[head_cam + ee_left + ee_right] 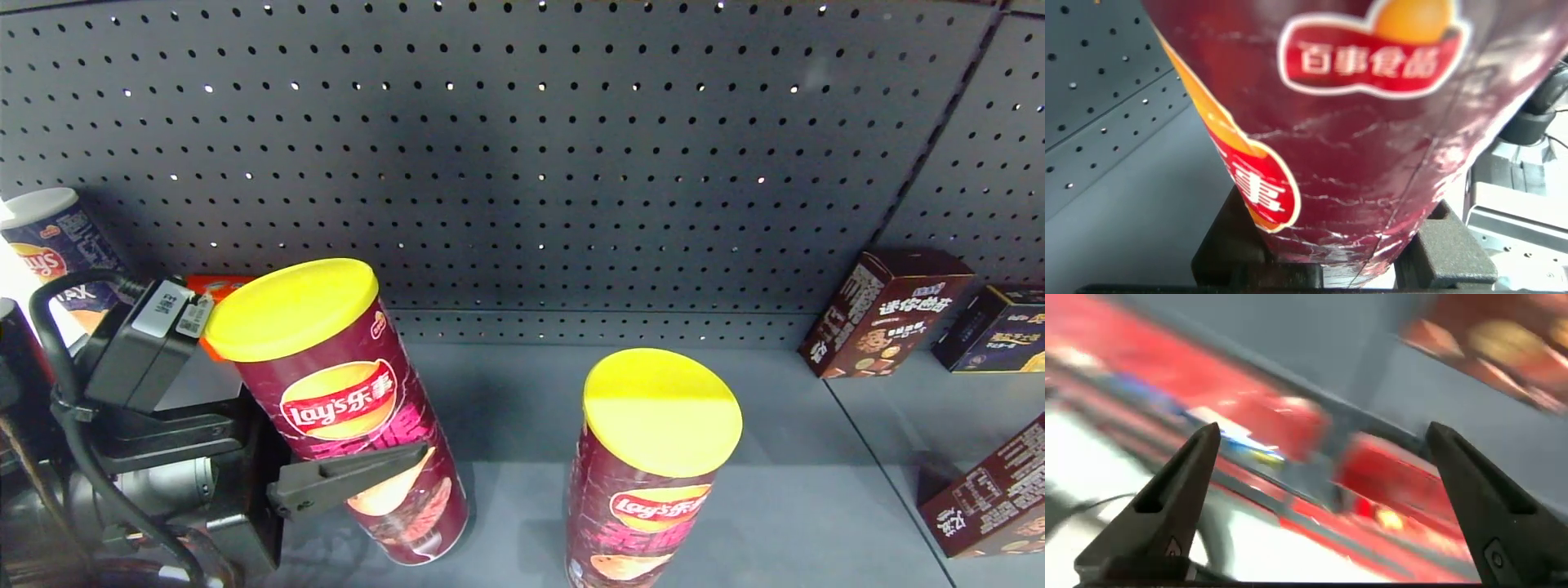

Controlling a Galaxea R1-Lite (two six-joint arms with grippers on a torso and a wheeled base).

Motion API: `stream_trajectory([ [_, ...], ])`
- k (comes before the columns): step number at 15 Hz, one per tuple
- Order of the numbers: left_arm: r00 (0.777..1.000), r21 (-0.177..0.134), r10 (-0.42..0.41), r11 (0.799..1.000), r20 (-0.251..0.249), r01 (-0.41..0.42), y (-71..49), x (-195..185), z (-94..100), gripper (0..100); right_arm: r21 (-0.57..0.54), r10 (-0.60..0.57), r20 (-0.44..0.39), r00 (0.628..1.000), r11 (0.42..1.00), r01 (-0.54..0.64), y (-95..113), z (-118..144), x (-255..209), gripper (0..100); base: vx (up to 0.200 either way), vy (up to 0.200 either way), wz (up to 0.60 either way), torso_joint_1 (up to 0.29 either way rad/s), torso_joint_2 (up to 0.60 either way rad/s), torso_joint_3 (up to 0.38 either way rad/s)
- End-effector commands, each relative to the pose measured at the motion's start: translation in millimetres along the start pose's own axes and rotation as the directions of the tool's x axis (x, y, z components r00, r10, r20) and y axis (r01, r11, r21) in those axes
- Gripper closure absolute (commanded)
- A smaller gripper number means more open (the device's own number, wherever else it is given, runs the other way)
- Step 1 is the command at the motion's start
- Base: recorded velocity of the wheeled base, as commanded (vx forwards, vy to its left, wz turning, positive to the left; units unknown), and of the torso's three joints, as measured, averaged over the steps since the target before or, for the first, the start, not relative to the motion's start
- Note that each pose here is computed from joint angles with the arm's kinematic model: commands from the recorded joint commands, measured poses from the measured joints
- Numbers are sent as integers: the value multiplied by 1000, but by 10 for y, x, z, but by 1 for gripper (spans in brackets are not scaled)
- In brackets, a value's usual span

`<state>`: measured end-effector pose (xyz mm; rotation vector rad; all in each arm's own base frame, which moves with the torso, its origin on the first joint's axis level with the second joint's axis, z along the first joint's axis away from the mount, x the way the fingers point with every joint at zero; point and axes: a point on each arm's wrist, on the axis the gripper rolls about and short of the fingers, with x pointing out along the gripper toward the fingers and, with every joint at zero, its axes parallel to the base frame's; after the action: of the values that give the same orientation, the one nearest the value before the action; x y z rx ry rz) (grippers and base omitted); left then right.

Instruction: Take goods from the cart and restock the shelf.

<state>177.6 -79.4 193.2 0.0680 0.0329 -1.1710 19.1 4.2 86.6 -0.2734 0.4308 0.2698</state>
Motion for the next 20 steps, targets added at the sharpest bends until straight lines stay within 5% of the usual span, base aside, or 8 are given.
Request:
stream_trajectory([
  [1,1000,-3,-5,1000,-1,5,1,13,-4,100,30,-133,-108,985,990,137,-25,-2,58,0,0,0,0,0,0,0],
  [3,1000,1,-5,1000,2,5,1,12,5,100,81,-242,-110,964,965,251,-54,-16,25,0,0,0,0,0,0,0],
  [6,1000,1,-7,1000,2,7,-12,5,2,100,108,-260,-57,964,958,265,-53,-30,-29,0,0,0,0,0,0,0],
  [10,1000,3,-13,1000,2,13,-20,13,3,100,53,-44,77,996,998,40,-12,-44,-80,0,0,0,0,0,0,0],
  [15,1000,3,-19,1000,2,19,-29,21,3,100,-36,206,343,916,978,-206,-12,-137,-260,0,0,0,0,0,0,0],
  [20,1000,1,-22,1000,1,22,-39,24,1,100,-117,282,363,888,959,-257,-10,-145,-272,0,0,0,0,0,0,0],
])
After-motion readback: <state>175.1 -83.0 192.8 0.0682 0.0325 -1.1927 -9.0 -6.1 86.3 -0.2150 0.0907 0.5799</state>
